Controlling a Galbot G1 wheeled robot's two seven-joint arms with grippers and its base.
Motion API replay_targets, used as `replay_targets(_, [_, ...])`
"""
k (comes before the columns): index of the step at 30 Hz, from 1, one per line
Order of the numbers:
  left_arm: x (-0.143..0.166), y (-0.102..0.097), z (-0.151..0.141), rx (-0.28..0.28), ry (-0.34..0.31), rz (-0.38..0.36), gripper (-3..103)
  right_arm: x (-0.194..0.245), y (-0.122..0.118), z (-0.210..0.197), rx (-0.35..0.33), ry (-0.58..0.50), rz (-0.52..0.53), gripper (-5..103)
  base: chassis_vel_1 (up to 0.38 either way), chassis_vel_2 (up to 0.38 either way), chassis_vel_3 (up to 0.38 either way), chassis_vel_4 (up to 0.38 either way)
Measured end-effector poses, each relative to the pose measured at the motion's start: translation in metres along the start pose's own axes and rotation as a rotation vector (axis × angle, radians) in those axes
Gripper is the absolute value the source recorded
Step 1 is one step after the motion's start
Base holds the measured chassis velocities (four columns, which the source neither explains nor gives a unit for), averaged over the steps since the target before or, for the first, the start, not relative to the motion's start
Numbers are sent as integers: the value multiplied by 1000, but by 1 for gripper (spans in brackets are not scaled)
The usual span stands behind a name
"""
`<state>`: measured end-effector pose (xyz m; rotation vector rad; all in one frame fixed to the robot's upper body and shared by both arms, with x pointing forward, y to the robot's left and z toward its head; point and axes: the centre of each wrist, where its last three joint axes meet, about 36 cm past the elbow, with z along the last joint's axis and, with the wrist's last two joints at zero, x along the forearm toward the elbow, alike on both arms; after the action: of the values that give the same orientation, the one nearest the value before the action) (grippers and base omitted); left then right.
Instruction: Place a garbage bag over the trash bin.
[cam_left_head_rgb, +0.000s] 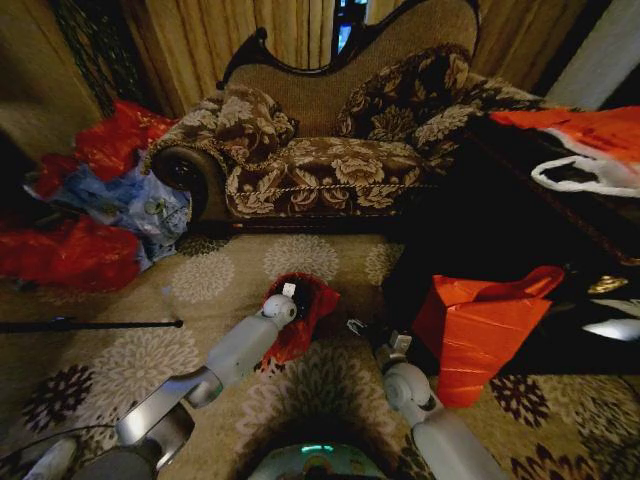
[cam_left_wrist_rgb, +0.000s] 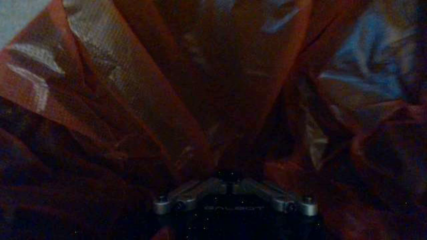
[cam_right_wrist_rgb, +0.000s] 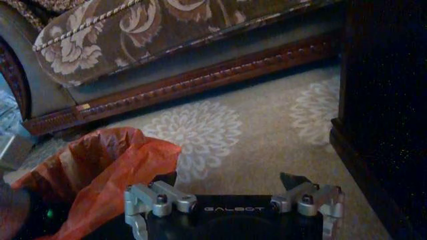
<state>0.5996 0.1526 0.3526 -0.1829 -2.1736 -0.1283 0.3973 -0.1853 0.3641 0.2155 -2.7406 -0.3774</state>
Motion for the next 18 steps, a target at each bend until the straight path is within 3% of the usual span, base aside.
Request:
replay_targets(10, [-15,-3,-15,5,22,-11,0,-3,1,0,0,-1,2,100,0,0,0,0])
replay_targets(15, [-12,-21,-31,-2,-4,26,0,-3,1,0,0,0,6,100,0,0,0,0])
replay_targets(18, [-17,-42,-34,-11,1,56,0,0,1,3,0,6,8,100,0,0,0,0])
